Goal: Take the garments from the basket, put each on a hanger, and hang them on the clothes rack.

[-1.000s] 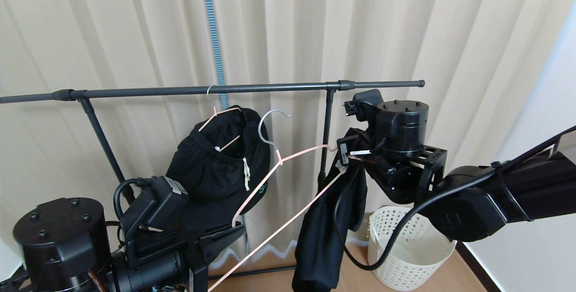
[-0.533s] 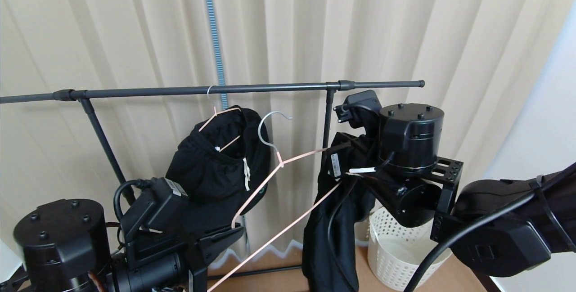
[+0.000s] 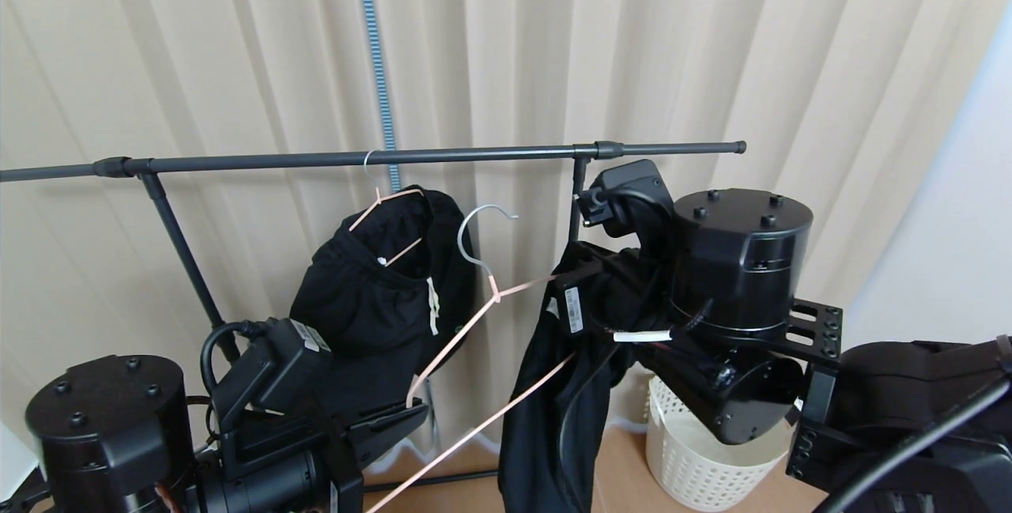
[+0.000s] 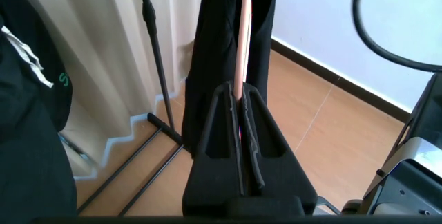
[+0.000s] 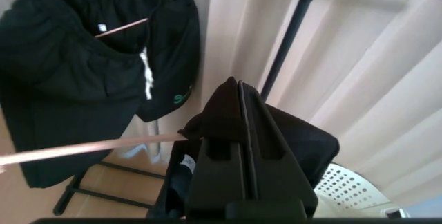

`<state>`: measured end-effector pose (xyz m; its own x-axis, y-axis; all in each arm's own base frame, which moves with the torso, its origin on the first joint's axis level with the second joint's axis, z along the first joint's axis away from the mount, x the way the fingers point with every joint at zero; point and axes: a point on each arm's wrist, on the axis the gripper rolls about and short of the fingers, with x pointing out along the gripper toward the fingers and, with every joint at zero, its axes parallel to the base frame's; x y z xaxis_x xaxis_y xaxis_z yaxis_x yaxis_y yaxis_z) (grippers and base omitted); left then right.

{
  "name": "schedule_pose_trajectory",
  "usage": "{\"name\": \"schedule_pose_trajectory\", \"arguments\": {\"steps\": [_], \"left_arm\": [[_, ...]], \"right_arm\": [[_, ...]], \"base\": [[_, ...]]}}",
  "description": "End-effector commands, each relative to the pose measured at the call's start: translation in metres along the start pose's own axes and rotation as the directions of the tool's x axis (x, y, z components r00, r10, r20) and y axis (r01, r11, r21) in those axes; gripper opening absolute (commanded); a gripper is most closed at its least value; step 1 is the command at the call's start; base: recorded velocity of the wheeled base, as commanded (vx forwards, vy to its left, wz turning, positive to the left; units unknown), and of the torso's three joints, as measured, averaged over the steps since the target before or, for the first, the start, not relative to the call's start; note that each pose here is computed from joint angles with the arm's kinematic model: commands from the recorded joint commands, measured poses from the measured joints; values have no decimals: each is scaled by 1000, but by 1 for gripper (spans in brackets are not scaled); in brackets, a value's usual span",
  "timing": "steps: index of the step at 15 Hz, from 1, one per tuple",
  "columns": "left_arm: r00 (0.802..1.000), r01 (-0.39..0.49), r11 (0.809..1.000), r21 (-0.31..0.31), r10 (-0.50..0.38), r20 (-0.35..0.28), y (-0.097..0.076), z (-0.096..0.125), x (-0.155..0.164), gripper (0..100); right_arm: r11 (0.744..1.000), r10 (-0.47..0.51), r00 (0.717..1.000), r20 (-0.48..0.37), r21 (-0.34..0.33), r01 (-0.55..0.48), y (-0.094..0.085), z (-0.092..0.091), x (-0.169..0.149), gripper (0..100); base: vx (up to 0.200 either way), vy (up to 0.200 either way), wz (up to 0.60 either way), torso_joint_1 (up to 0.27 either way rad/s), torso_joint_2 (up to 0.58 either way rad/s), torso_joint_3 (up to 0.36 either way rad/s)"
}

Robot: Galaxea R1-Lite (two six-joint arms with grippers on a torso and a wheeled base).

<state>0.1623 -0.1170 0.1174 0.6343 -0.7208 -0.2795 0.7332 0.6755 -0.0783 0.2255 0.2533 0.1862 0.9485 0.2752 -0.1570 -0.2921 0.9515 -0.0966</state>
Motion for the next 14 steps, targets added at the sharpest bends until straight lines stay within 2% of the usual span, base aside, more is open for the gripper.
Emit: {"name": "schedule_pose_trajectory", "arguments": {"steps": [1,14], "left_arm": [[1000,0,1000,-1,0,0,0,0,0,0],[1000,0,1000,-1,0,-3,0,-1,0,0]], "right_arm": [[999,41,999,22,9,-42,7,7,-15,0],[982,173,984,54,73,-176,39,11,-46,0]], "base": [[0,0,0,0,0,0],[0,0,0,0,0,0]]}}
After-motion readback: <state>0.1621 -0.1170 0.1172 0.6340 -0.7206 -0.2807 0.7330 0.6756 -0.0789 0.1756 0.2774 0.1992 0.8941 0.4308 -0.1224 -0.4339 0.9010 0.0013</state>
